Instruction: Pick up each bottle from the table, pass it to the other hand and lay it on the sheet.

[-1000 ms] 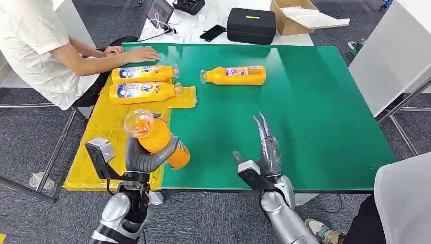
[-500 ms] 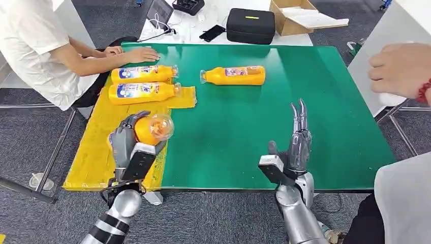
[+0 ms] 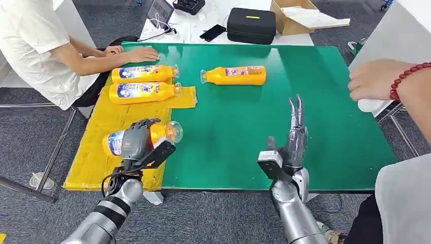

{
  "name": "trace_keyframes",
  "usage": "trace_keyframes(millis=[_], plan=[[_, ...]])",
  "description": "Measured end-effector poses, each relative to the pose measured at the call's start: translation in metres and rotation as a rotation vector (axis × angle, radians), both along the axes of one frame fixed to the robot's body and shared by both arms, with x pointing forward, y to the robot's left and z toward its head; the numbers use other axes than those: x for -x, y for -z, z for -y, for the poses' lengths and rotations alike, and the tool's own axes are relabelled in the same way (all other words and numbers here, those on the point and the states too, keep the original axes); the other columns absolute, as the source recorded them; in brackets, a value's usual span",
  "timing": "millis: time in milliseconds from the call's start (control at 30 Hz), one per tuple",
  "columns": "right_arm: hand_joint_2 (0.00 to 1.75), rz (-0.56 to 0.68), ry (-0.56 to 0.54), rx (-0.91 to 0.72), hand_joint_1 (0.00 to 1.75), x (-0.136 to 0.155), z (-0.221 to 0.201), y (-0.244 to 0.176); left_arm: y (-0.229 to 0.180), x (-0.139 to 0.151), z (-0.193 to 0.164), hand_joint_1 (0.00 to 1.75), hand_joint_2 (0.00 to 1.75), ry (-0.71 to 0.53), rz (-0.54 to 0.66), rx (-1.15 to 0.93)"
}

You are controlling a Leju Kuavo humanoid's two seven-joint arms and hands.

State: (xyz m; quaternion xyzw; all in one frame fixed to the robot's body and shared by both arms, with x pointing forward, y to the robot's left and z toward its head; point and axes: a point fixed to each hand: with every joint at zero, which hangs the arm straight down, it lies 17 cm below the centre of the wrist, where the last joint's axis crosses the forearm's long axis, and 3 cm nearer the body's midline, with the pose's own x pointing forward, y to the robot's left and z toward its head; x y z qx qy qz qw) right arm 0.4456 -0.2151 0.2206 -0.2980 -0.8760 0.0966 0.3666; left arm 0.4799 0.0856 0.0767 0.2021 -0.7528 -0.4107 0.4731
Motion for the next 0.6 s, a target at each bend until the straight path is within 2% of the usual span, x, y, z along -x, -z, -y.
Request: trace_keyframes(millis=[167,233,267,300,333,400,467,600], plan=[[0.0,-0.007,-0.039,-0.007,0.0,-0.003,-0.015,0.001,0.031,-0.007,-0.009,1.75,1.75,0.002,-0.058,-0.157],[0.0,-0.011,-0.05,-0.01,0.0,-0.005,-0.018,0.001,0.041,-0.008,-0.014,1.38,1.75,0.008,-0.082,-0.199],[0.0,-0.015,-0.055,-0.011,0.0,-0.005,-0.02,0.002,0.046,-0.008,-0.015,0.63,1.75,0.014,-0.095,-0.215],[0.0,-0.018,-0.058,-0.012,0.0,-0.005,-0.021,0.003,0.049,-0.008,-0.017,0.17,1.75,0.018,-0.104,-0.229],[0.0,-0.02,-0.061,-0.013,0.0,-0.005,-0.022,0.004,0.052,-0.008,-0.018,0.1,1.75,0.022,-0.113,-0.237],[0.0,-0.025,-0.064,-0.019,0.0,-0.006,-0.023,0.005,0.059,-0.008,-0.019,0.1,1.75,0.036,-0.146,-0.254],[0.0,-0.032,-0.067,-0.026,0.0,-0.006,-0.023,0.008,0.068,-0.006,-0.017,0.02,1.75,0.061,-0.2,-0.267],[0.0,-0.048,-0.077,-0.041,0.0,-0.006,-0.025,0.013,0.087,0.002,-0.016,0.0,1.75,0.12,-0.303,-0.301]])
